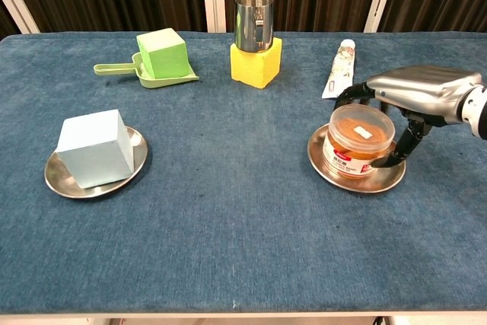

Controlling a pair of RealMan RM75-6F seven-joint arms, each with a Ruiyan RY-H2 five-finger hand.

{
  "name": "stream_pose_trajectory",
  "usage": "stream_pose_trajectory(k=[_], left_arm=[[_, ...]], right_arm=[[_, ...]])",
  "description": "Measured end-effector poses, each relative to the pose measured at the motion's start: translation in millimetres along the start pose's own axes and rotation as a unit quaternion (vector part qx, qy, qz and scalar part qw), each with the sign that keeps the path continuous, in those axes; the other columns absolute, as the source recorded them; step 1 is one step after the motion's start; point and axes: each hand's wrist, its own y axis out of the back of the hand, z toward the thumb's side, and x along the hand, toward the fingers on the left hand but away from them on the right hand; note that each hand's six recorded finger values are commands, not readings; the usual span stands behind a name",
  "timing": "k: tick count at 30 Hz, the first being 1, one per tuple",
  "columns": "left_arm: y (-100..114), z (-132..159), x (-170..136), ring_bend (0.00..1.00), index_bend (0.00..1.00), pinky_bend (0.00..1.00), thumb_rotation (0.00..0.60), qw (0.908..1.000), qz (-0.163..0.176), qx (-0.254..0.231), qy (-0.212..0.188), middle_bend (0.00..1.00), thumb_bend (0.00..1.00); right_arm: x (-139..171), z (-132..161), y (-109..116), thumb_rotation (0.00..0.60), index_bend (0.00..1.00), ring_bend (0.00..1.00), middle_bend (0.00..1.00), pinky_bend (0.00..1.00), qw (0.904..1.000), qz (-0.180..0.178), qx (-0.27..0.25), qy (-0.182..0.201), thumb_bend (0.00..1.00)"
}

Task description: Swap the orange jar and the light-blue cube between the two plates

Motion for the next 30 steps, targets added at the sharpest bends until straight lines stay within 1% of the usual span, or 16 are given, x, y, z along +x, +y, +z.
stream_pose_trajectory(k=[1, 4, 7, 9, 13, 15, 17, 18, 20, 21, 23, 24, 25, 27, 28, 30], left_arm=[[0, 0, 0, 0.0, 0.08, 0.08, 0.6, 1.0, 0.0, -0.001, 0.0, 0.02, 0.08], [1, 0, -1, 0.0, 0.08, 0.08, 0.6, 1.0, 0.0, -0.002, -0.001, 0.02, 0.08], [2, 1, -2, 0.0, 0.08, 0.08, 0.6, 1.0, 0.003, -0.002, -0.002, 0.02, 0.08], [2, 0, -2, 0.0, 0.08, 0.08, 0.6, 1.0, 0.005, -0.002, -0.002, 0.02, 0.08], [4, 0, -3, 0.0, 0.08, 0.08, 0.6, 1.0, 0.008, -0.004, -0.002, 0.02, 0.08], [5, -1, -4, 0.0, 0.08, 0.08, 0.6, 0.9999, 0.01, -0.004, -0.003, 0.02, 0.08], [6, -1, -4, 0.0, 0.08, 0.08, 0.6, 0.9999, 0.012, -0.003, -0.003, 0.02, 0.08], [6, -2, -4, 0.0, 0.08, 0.08, 0.6, 0.9999, 0.012, -0.003, -0.003, 0.02, 0.08], [6, -2, -4, 0.0, 0.08, 0.08, 0.6, 0.9999, 0.01, -0.003, -0.004, 0.02, 0.08], [6, -2, -3, 0.0, 0.08, 0.08, 0.6, 1.0, 0.008, -0.003, -0.004, 0.02, 0.08], [5, -3, -2, 0.0, 0.08, 0.08, 0.6, 1.0, 0.005, -0.004, -0.004, 0.02, 0.08], [5, -3, -2, 0.0, 0.08, 0.08, 0.6, 1.0, 0.004, -0.004, -0.003, 0.02, 0.08], [5, -4, -1, 0.0, 0.08, 0.08, 0.6, 1.0, 0.003, -0.005, -0.003, 0.02, 0.08], [5, -4, 0, 0.0, 0.08, 0.08, 0.6, 1.0, 0.002, -0.006, -0.003, 0.02, 0.08], [5, -4, 0, 0.0, 0.08, 0.08, 0.6, 1.0, 0.002, -0.007, -0.004, 0.02, 0.08], [4, -3, 0, 0.0, 0.08, 0.08, 0.6, 0.9999, 0.001, -0.007, -0.007, 0.02, 0.08]], right_arm=[[-1, 0, 1, 0.6, 0.69, 0.61, 0.55, 0.67, 1.0, 0.0, -0.001, 0.001, 0.42], [-3, 2, 5, 0.6, 0.73, 0.65, 0.59, 0.7, 0.9999, -0.009, -0.01, 0.001, 0.44], [-8, 6, 17, 0.6, 0.74, 0.65, 0.6, 0.71, 0.9992, -0.034, -0.019, 0.001, 0.45], [-15, 15, 29, 0.6, 0.73, 0.65, 0.6, 0.71, 0.9979, -0.058, -0.028, 0.005, 0.45], [-35, 40, 47, 0.6, 0.73, 0.65, 0.6, 0.71, 0.9959, -0.081, -0.035, 0.018, 0.45], [-50, 58, 53, 0.6, 0.71, 0.65, 0.6, 0.71, 0.9954, -0.086, -0.036, 0.025, 0.45], [-65, 78, 55, 0.6, 0.68, 0.63, 0.6, 0.7, 0.9953, -0.086, -0.034, 0.03, 0.45], [-71, 86, 55, 0.6, 0.63, 0.61, 0.59, 0.69, 0.9955, -0.085, -0.03, 0.031, 0.45], [-87, 102, 52, 0.6, 0.47, 0.53, 0.51, 0.61, 0.9961, -0.081, -0.017, 0.031, 0.45], [-93, 108, 50, 0.6, 0.37, 0.47, 0.45, 0.56, 0.9964, -0.079, -0.012, 0.03, 0.45], [-106, 122, 44, 0.6, 0.12, 0.3, 0.28, 0.45, 0.9971, -0.07, -0.006, 0.028, 0.45], [-111, 127, 42, 0.6, 0.05, 0.22, 0.21, 0.41, 0.9975, -0.065, -0.004, 0.027, 0.44], [-114, 130, 39, 0.6, 0.01, 0.13, 0.12, 0.35, 0.9979, -0.06, -0.002, 0.026, 0.4], [-117, 133, 34, 0.6, 0.0, 0.04, 0.03, 0.25, 0.9986, -0.047, 0.0, 0.026, 0.31], [-116, 133, 32, 0.6, 0.0, 0.01, 0.0, 0.19, 0.9987, -0.043, 0.0, 0.026, 0.24], [-112, 132, 32, 0.594, 0.0, 0.0, 0.0, 0.15, 0.9988, -0.039, 0.0, 0.03, 0.19]])
